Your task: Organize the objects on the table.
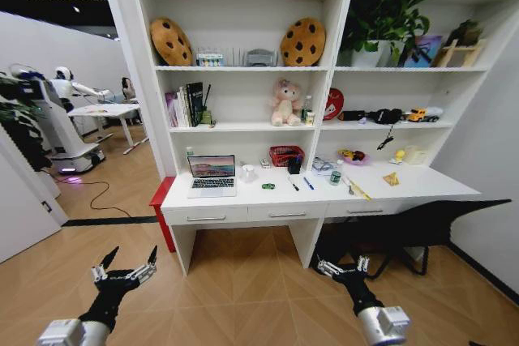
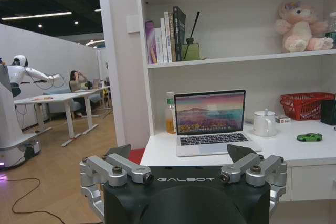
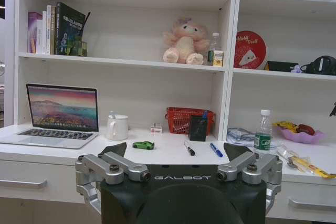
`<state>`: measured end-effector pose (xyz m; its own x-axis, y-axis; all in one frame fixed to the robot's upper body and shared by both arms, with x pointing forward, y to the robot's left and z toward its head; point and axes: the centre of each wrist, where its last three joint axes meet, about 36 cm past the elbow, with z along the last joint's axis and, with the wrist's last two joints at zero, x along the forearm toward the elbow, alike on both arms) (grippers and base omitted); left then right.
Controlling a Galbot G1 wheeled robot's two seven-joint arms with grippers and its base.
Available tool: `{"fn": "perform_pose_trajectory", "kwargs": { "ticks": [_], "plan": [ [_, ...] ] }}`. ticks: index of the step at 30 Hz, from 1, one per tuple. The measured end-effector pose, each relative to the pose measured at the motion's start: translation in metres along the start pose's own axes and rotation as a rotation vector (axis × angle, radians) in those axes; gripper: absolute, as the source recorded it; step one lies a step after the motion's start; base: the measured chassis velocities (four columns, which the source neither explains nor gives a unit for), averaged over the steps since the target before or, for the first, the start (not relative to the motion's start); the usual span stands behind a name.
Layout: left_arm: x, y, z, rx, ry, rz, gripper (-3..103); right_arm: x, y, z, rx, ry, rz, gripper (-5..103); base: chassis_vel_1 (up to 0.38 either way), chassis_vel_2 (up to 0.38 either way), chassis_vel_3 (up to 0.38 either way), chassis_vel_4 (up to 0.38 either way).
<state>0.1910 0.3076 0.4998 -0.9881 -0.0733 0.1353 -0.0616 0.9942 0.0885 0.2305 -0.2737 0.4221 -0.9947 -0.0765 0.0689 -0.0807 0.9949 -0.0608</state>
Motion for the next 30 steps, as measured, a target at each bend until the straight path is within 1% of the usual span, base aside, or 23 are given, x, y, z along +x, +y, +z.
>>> {"fn": "perform_pose_trajectory", "kwargs": {
  "ticks": [3, 6, 15, 21, 22, 23, 30],
  "plan": [
    [-0.001, 0.0, -0.001, 0.004, -0.005, -0.003, 100, -0.002, -0.002, 0.002, -0.006, 0.006, -0.006, 100, 0.0, 0.0, 0.0, 0.0],
    [-0.001, -0.002, 0.004, 0.011, 0.005, -0.013, 100, -0.004, -0.008, 0.008, 0.001, 0.005, -0.004, 100, 0.0, 0.0, 0.0, 0.0],
    [-0.004, 0.002, 0.006, 0.01, 0.008, -0.013, 100, -0.006, -0.005, 0.012, -0.017, 0.006, 0.005, 100, -0.092, 0.089, 0.109, -0.097],
    [-0.004, 0.001, 0.008, 0.009, 0.012, -0.009, 100, -0.002, -0.003, 0.014, -0.029, -0.008, -0.005, 100, -0.187, 0.218, 0.214, -0.235],
    [-0.004, 0.001, 0.009, 0.01, 0.013, -0.008, 102, 0.0, -0.002, 0.014, -0.032, -0.012, -0.009, 100, -0.241, 0.205, 0.257, -0.32],
    [-0.004, 0.0, 0.009, 0.011, 0.013, -0.008, 100, 0.0, -0.002, 0.013, -0.033, -0.016, -0.012, 100, -0.262, 0.205, 0.257, -0.299],
    [-0.004, 0.0, 0.009, 0.012, 0.01, -0.007, 99, 0.001, -0.001, 0.011, -0.035, -0.025, -0.019, 100, -0.301, 0.28, 0.297, -0.296]
  ]
}}
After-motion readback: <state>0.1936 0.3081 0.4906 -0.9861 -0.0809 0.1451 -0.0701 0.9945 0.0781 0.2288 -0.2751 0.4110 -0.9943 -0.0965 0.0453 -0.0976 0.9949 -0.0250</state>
